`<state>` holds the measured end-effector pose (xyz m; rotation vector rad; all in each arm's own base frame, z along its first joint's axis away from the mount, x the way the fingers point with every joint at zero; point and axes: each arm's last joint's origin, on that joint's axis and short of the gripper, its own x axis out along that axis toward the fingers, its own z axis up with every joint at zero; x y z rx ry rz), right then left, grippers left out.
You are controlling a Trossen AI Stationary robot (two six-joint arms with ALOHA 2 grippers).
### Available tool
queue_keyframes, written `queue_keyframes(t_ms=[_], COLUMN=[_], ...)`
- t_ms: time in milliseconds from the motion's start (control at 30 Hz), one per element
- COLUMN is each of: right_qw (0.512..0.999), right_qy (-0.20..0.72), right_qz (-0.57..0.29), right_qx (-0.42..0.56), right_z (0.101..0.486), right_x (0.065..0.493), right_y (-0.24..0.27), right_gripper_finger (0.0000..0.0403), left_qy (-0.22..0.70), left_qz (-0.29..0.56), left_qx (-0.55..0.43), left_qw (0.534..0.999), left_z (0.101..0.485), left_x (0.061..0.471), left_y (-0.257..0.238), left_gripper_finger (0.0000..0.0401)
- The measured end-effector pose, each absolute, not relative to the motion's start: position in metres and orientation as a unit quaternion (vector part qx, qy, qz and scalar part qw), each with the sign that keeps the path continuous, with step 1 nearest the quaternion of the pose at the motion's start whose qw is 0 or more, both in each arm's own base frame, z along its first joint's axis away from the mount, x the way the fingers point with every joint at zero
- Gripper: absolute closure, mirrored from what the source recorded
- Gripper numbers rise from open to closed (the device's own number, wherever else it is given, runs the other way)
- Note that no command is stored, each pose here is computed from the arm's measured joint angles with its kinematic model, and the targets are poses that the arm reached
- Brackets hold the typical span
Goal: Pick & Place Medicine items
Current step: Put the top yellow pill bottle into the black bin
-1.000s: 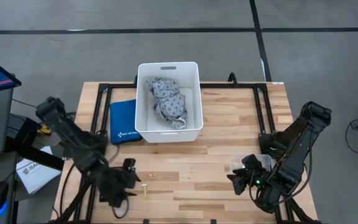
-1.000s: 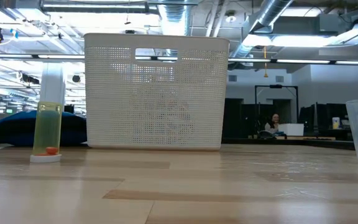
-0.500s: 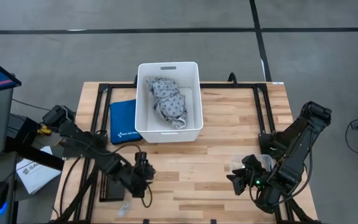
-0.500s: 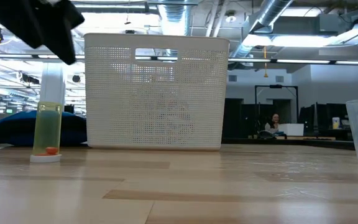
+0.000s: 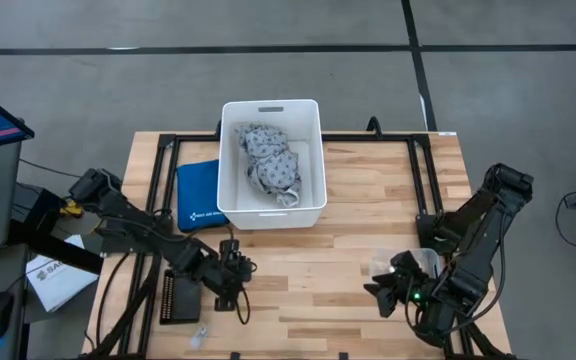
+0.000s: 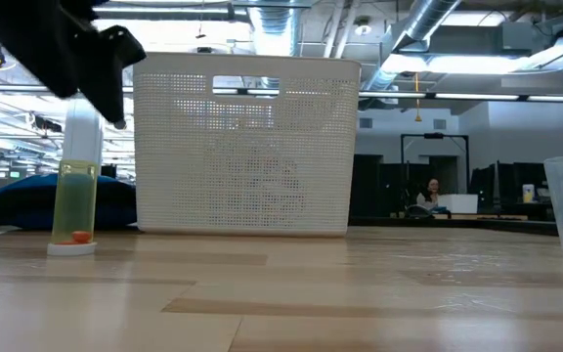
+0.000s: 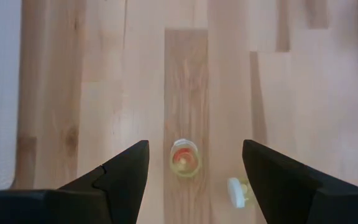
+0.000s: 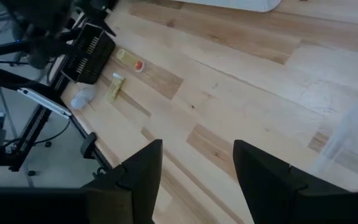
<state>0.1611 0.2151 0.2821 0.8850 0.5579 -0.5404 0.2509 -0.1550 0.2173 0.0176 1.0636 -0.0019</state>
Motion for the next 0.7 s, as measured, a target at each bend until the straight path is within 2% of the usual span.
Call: queue_keyframes(t_ms=[233, 467, 700], right_qw=[0.836, 0.837, 0.836], right_qy=[0.252, 0.251, 0.252], right_qz=[-0.251, -0.251, -0.251], right_qx=[0.417, 0.417, 0.417], right_z=[0.283, 0.283, 0.283], right_x=[0.162, 0.162, 0.162], right_y=[0.216, 0.216, 0.216], right_gripper_finger=[0.021, 0.021, 0.021], left_qy=[0.529, 0.509, 0.505], left_qz=[0.005, -0.001, 0.001], left_qx=[0.002, -0.012, -0.034], left_qw=[0.849, 0.861, 0.863], left_z=[0.195, 0.182, 0.173], left_x=[0.241, 0.24, 0.241], left_y=[-0.149, -0.149, -0.143], left_gripper_finger=[0.0151, 0.0152, 0.0181])
